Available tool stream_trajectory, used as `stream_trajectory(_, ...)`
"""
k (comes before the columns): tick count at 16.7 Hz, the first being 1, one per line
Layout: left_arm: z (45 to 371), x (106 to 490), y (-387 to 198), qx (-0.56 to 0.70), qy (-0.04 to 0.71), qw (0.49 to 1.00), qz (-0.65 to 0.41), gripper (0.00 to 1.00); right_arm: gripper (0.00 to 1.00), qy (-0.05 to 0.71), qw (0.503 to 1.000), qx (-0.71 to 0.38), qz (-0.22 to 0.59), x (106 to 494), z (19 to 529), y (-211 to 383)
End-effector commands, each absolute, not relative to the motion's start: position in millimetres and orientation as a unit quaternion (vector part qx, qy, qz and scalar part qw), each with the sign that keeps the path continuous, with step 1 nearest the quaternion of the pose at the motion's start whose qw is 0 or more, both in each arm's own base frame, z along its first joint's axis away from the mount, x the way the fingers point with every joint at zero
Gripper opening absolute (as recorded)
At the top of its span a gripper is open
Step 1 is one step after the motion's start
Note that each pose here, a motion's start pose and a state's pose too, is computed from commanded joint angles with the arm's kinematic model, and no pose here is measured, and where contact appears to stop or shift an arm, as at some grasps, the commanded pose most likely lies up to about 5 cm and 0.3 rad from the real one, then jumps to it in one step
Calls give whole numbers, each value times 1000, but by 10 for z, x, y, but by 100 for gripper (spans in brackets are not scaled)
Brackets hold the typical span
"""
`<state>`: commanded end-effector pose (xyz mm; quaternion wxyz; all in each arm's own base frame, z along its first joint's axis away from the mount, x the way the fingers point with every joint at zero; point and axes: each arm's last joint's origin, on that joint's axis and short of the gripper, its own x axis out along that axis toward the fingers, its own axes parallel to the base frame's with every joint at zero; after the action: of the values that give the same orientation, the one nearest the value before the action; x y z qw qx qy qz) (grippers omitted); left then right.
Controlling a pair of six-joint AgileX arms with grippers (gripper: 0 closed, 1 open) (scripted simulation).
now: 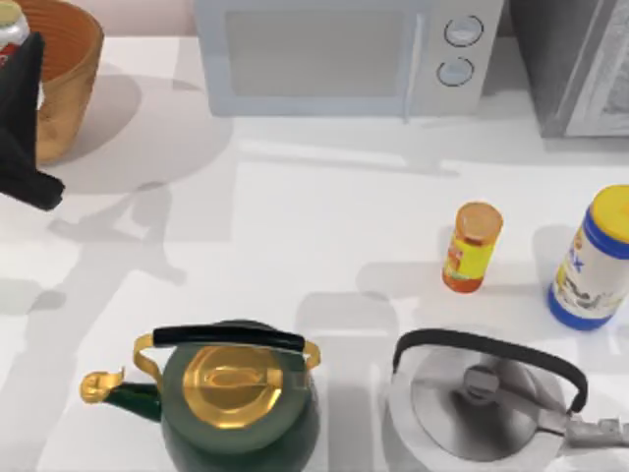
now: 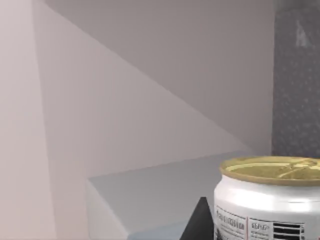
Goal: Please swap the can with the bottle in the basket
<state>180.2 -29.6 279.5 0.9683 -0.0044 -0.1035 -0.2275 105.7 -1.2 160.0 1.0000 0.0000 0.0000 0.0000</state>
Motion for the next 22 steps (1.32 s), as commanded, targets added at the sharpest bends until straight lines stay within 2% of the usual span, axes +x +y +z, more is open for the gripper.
stream_trajectory(6, 2948, 2344, -528, 13, -126, 934, -334, 0, 100, 0, 1000, 0, 0, 1057, 1600, -12)
stream_trajectory(11, 2906, 2811, -699, 23, -139, 907, -396, 0, 100, 0, 1000, 0, 0, 1057, 1600, -12)
stream_trajectory(15, 2681, 3174, -844, 22, -127, 888, -441, 0, 100, 0, 1000, 0, 0, 1057, 1600, -12)
stream_trajectory(22, 2059, 3658, -1180, 22, -95, 840, -533, 0, 100, 0, 1000, 0, 0, 1057, 1600, -12)
